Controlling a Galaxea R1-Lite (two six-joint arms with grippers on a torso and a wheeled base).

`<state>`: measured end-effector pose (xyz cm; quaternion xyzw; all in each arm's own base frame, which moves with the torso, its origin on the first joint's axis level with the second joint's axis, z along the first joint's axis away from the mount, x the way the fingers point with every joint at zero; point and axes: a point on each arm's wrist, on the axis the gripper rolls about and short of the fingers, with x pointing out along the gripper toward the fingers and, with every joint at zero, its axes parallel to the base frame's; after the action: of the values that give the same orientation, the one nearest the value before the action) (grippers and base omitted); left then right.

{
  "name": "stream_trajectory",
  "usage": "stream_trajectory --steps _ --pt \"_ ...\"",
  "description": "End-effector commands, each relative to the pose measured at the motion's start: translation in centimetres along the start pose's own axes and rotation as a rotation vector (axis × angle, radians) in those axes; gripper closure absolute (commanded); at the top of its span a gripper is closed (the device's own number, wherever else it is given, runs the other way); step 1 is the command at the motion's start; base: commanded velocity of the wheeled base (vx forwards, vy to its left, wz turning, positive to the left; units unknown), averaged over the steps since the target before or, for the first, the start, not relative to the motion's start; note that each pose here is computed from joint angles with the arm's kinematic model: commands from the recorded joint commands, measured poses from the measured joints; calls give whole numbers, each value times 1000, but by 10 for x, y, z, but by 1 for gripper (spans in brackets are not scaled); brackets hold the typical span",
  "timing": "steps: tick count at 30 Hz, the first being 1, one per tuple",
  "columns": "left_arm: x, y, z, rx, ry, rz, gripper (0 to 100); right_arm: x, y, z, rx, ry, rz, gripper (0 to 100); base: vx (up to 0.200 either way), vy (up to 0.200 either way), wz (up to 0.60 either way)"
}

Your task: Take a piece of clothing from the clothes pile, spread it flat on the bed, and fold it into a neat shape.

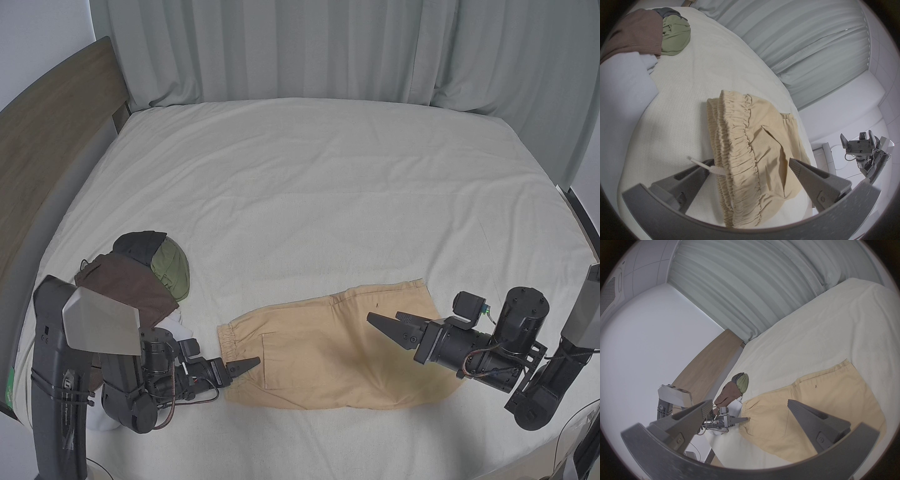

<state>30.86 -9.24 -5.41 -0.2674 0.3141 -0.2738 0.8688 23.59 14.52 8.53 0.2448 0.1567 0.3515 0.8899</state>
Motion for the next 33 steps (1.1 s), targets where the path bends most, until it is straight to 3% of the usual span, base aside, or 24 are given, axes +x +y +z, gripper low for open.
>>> stream_trajectory --steps 1,17,18,33 --pt "3 1 -2 0 4 1 0 0 0 2 -1 -7 0 0 0 0 0" --pt "6 -3 -3 9 -3 8 0 1 1 0 -1 -2 5 0 0 0 0" --pt "6 -3 -3 9 -3 8 100 1 1 0 -1 -2 5 0 0 0 0" --pt "4 -2 -1 9 -12 12 100 0 0 0 -1 -2 2 0 0 0 0"
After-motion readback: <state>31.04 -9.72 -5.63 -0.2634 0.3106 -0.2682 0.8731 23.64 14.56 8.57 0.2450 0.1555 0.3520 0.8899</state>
